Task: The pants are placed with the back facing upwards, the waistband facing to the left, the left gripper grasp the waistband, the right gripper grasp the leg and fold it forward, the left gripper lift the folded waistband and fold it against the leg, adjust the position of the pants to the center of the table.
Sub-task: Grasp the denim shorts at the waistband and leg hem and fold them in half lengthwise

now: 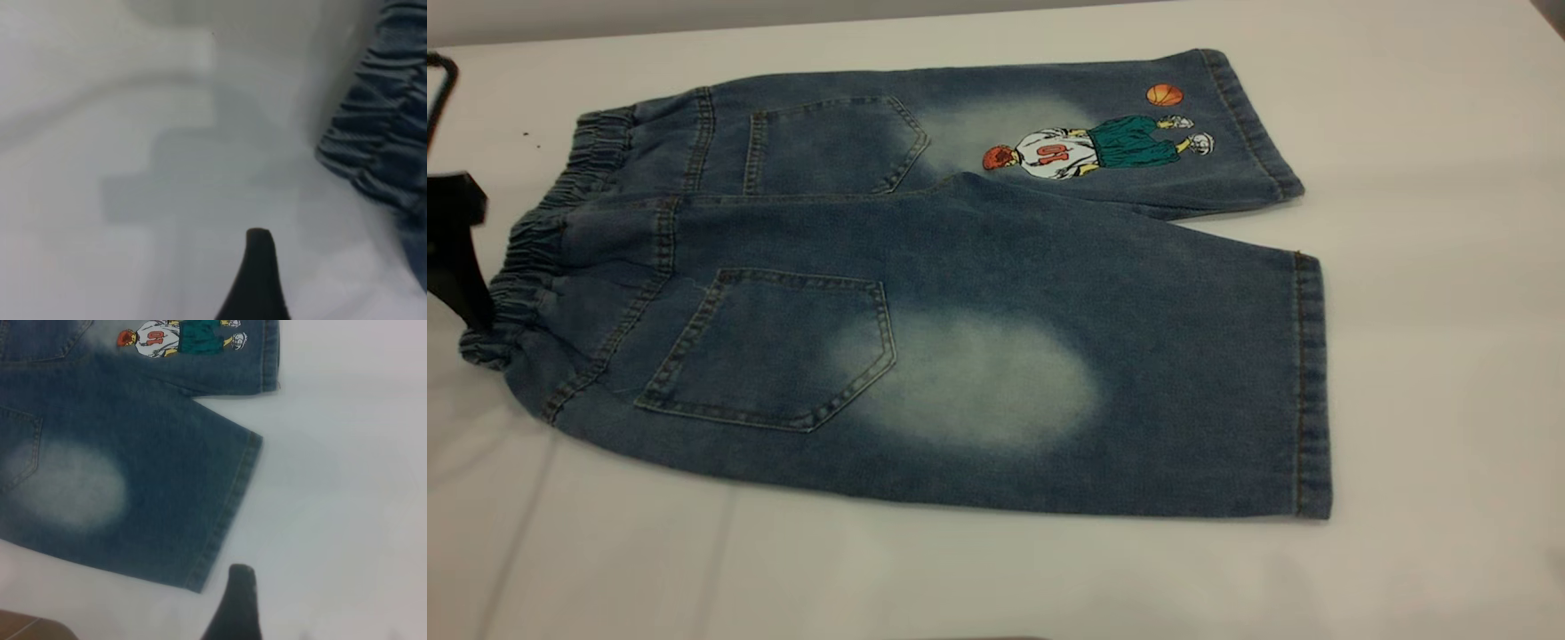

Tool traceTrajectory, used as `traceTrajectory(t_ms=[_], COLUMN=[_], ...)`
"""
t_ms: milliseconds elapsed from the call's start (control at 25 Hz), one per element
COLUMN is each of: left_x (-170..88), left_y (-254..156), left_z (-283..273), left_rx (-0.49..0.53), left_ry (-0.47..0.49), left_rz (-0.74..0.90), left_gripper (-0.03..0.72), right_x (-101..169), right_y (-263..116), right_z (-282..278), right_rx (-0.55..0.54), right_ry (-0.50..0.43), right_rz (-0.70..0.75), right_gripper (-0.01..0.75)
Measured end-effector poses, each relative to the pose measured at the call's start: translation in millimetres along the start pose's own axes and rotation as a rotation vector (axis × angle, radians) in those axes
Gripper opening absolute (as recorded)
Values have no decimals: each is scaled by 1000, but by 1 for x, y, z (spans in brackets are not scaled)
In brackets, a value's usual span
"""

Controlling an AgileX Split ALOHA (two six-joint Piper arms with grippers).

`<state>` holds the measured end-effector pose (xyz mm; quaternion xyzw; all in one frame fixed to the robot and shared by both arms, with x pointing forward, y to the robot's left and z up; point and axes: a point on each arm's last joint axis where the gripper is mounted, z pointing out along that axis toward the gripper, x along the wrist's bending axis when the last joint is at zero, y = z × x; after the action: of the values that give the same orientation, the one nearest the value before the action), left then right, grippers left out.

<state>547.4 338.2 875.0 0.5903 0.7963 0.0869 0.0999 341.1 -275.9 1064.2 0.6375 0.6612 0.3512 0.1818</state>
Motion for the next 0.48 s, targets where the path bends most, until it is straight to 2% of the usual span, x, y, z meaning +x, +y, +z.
traceTrajectory(t_ms=[480], left_x=[1], left_y=[-1], left_z=[37], left_rx=[-24], left_ry=[1], left_rz=[-1], left_gripper=[570], right_x=[0], right_y=[0], right_z=[0], right_rx=[-1], right_ry=[0], right_rz=[0], right_gripper=[592])
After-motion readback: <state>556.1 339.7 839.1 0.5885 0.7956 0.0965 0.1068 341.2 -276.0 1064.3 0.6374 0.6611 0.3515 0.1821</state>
